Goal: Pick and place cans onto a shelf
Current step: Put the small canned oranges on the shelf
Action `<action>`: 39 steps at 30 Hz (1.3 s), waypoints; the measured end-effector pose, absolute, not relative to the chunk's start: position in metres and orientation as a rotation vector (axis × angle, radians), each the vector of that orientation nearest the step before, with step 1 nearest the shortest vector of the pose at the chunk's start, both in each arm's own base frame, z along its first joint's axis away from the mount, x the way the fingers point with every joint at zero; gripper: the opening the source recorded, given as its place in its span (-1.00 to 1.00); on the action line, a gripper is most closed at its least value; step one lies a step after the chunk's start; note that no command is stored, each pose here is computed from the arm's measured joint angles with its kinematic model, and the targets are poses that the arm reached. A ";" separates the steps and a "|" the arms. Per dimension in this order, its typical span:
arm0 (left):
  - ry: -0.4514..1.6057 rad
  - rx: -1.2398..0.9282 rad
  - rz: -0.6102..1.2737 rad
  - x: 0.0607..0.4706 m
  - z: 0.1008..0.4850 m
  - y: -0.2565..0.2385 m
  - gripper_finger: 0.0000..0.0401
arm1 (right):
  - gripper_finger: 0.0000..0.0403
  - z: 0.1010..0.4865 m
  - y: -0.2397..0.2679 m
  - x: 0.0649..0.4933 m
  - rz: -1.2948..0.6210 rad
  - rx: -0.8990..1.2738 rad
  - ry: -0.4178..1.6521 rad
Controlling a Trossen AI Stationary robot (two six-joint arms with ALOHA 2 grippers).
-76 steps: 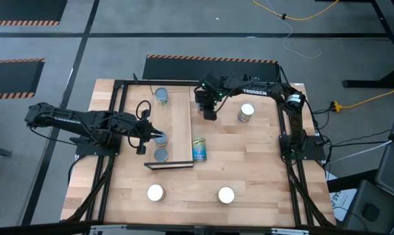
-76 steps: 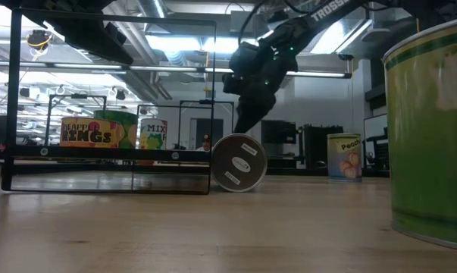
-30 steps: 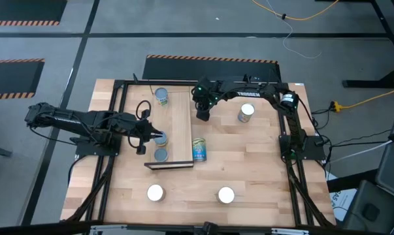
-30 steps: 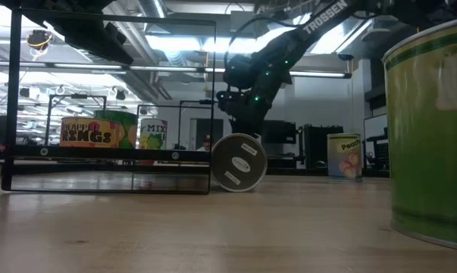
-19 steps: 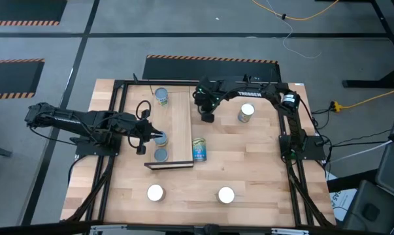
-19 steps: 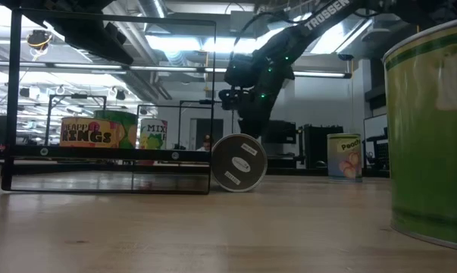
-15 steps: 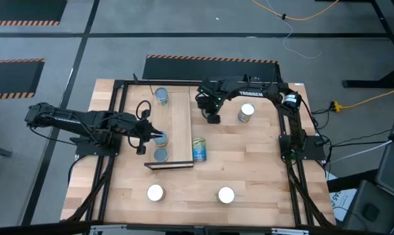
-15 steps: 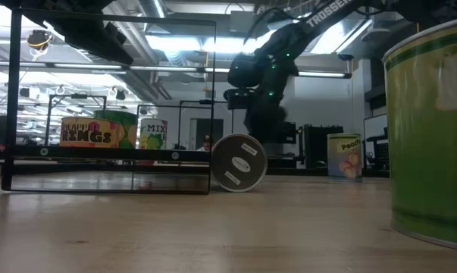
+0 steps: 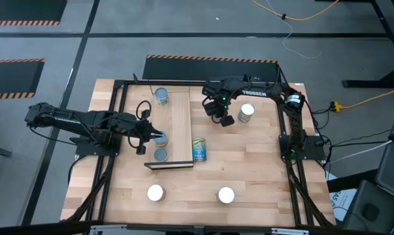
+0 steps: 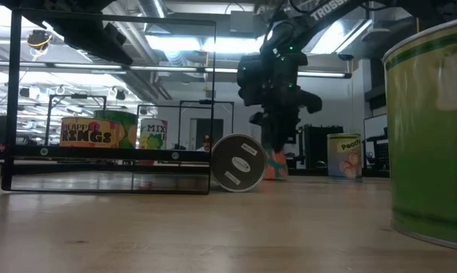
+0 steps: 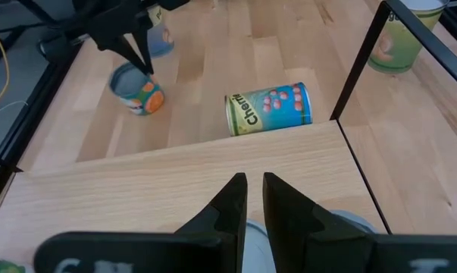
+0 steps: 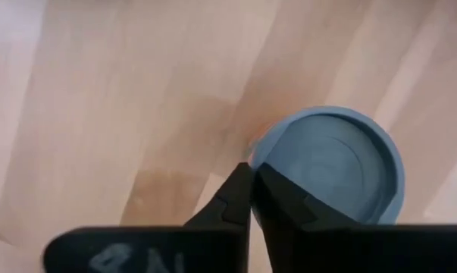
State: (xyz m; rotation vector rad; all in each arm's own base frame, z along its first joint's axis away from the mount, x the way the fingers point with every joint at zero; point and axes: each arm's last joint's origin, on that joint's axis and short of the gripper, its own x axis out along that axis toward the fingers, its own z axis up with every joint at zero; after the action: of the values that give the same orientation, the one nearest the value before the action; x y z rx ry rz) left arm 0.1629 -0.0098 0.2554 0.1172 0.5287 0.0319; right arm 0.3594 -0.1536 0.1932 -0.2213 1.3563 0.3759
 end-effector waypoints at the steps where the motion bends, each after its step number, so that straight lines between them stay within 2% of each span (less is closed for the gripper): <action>1: 0.529 0.117 0.032 0.163 0.255 -0.010 -0.81 | -0.85 0.193 -0.154 0.360 0.369 -0.223 1.356; 5: 0.528 0.115 0.033 0.163 0.255 -0.010 -0.81 | -0.78 0.193 -0.154 0.360 0.360 -0.229 1.362; 14: 0.528 0.110 0.034 0.163 0.255 -0.010 -0.81 | -0.76 0.194 -0.155 0.360 0.346 -0.241 1.368; 20: 0.528 0.110 0.034 0.163 0.255 -0.010 -0.81 | -0.75 0.194 -0.157 0.359 0.204 -0.199 1.427; 39: 0.528 0.111 0.034 0.163 0.255 -0.010 -0.81 | -0.75 0.195 -0.159 0.364 0.023 -0.034 1.387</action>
State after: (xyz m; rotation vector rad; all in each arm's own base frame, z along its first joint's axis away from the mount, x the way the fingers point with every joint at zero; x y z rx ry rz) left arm 0.1629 -0.0098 0.2554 0.1106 0.5285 0.0337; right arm 0.3639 -0.1592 0.1955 -0.0342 1.3873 0.0234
